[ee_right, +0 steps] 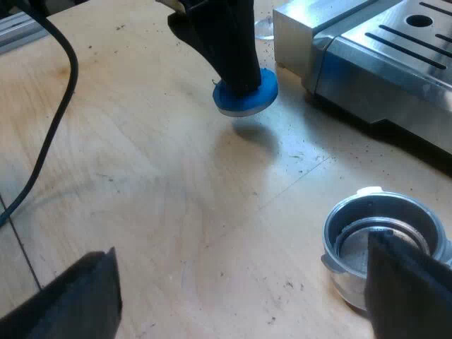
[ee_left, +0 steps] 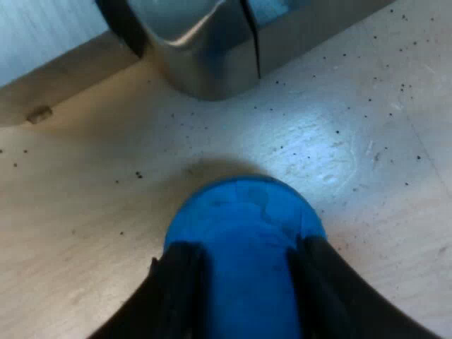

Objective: Grind coffee beans and then tamp

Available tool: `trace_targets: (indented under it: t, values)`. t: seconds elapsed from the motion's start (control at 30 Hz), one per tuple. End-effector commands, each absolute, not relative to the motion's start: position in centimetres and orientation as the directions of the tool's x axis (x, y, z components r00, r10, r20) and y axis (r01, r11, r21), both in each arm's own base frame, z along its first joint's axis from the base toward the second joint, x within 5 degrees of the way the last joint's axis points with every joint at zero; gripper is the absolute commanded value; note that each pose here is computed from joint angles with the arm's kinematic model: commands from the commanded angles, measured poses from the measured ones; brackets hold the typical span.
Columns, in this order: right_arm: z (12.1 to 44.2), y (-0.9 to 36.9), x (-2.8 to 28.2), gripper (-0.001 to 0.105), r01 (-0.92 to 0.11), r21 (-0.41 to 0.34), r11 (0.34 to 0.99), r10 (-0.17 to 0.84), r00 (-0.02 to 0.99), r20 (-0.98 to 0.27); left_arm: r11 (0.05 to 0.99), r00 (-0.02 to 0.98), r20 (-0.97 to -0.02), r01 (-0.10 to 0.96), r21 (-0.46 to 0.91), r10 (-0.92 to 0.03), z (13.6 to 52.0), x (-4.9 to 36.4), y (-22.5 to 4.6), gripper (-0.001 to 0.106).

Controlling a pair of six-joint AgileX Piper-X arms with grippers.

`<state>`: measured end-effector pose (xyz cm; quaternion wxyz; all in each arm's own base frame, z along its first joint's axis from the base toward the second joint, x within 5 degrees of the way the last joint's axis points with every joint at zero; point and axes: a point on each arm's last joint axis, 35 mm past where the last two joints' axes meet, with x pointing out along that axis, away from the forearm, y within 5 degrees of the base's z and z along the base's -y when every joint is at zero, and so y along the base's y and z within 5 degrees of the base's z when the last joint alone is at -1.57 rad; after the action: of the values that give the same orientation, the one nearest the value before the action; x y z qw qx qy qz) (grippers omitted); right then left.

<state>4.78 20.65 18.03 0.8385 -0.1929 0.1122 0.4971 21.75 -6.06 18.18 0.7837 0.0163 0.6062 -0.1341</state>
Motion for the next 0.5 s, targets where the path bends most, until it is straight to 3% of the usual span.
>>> trace_targets:
  t: [0.03,0.5]
  values:
    - [18.2,20.7,4.7,0.072,-0.880,-0.219,0.421,0.798,0.475,-0.371,0.968,0.253,-0.952,0.221,-0.116,-0.172,18.0,21.9,-6.0,0.000]
    - [18.2,20.7,4.7,0.072,-0.880,-0.209,0.426,0.798,0.475,-0.371,0.969,0.153,-0.977,0.221,-0.115,-0.151,16.3,21.6,-6.0,0.001]
